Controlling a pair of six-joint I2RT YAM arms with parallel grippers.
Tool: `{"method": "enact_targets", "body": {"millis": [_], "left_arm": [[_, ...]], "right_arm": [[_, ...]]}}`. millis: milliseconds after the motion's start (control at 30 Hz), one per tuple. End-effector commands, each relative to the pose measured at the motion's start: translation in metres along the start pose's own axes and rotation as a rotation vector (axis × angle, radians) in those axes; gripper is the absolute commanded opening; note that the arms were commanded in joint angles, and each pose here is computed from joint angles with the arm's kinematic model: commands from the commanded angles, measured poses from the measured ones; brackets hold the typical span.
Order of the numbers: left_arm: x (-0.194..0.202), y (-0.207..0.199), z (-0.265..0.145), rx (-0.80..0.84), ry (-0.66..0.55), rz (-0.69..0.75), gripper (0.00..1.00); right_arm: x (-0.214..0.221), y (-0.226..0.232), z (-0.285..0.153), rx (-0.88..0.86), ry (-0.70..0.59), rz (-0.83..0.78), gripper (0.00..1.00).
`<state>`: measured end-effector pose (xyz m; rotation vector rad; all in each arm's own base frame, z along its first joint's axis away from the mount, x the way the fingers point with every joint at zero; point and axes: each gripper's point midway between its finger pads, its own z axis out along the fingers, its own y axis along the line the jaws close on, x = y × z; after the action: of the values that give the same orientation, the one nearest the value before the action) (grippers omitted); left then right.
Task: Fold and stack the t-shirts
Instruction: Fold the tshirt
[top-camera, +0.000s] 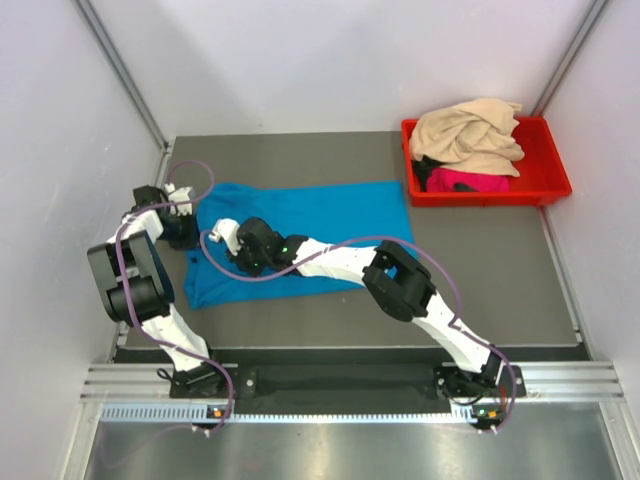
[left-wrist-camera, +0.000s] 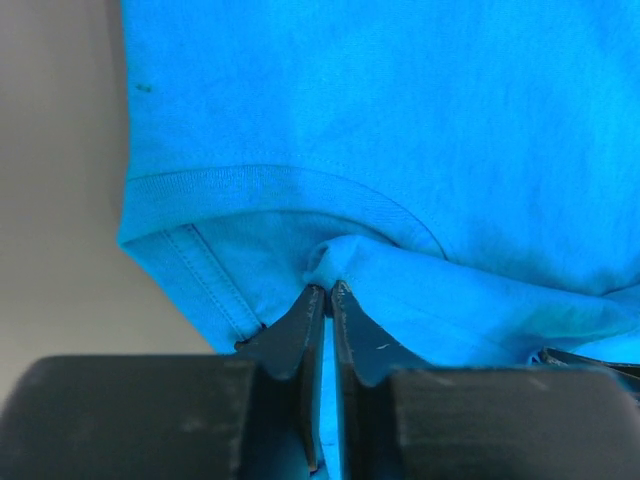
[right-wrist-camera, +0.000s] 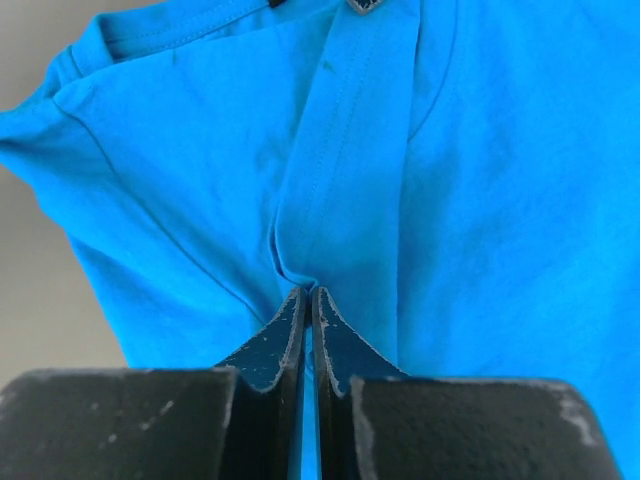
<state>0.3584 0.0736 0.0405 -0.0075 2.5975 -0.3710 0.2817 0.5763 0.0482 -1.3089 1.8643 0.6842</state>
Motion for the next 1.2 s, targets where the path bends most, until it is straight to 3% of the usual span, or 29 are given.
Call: {"method": "enact_targets", "body": {"millis": [0, 100, 500, 700, 800, 900, 967, 1000, 1067, 1100, 1167], "left_arm": [[-0.025, -0.001, -0.013, -0.012, -0.075, 0.049, 0.1], [-0.033, -0.005, -0.019, -0.002, -0.099, 0.052, 0.0], [-0.071, -0.003, 0.0, -0.01, -0.142, 0.049, 0.0], [-0.075, 0.0, 0.013, -0.019, -0.127, 0.034, 0.0], [-0.073, 0.001, 0.016, -0.028, -0.119, 0.022, 0.05], [-0.078, 0.003, 0.017, -0.041, -0.135, 0.008, 0.21], [-0.081, 0.005, 0.015, -0.058, -0.148, -0.007, 0.37], [-0.088, 0.006, 0.012, -0.07, -0.173, -0.012, 0.54], [-0.098, 0.013, 0.005, -0.121, -0.205, -0.027, 0.63], [-0.107, 0.015, -0.002, -0.146, -0.237, -0.027, 0.77], [-0.117, 0.024, -0.013, -0.216, -0.274, -0.035, 0.82]], "right_arm": [[-0.059, -0.007, -0.024, 0.018, -0.124, -0.001, 0.0], [-0.066, -0.017, -0.028, 0.031, -0.152, 0.042, 0.0], [-0.069, -0.111, -0.038, 0.183, -0.277, 0.295, 0.0], [-0.071, -0.124, -0.031, 0.169, -0.311, 0.32, 0.0], [-0.071, -0.124, -0.026, 0.163, -0.316, 0.325, 0.0], [-0.07, -0.129, -0.025, 0.189, -0.317, 0.342, 0.0], [-0.07, -0.133, -0.027, 0.206, -0.318, 0.359, 0.0], [-0.067, -0.137, -0.027, 0.222, -0.312, 0.369, 0.0], [-0.065, -0.141, -0.028, 0.25, -0.306, 0.383, 0.03], [-0.061, -0.149, -0.03, 0.296, -0.295, 0.393, 0.16], [-0.06, -0.16, -0.036, 0.35, -0.29, 0.421, 0.32]]}}
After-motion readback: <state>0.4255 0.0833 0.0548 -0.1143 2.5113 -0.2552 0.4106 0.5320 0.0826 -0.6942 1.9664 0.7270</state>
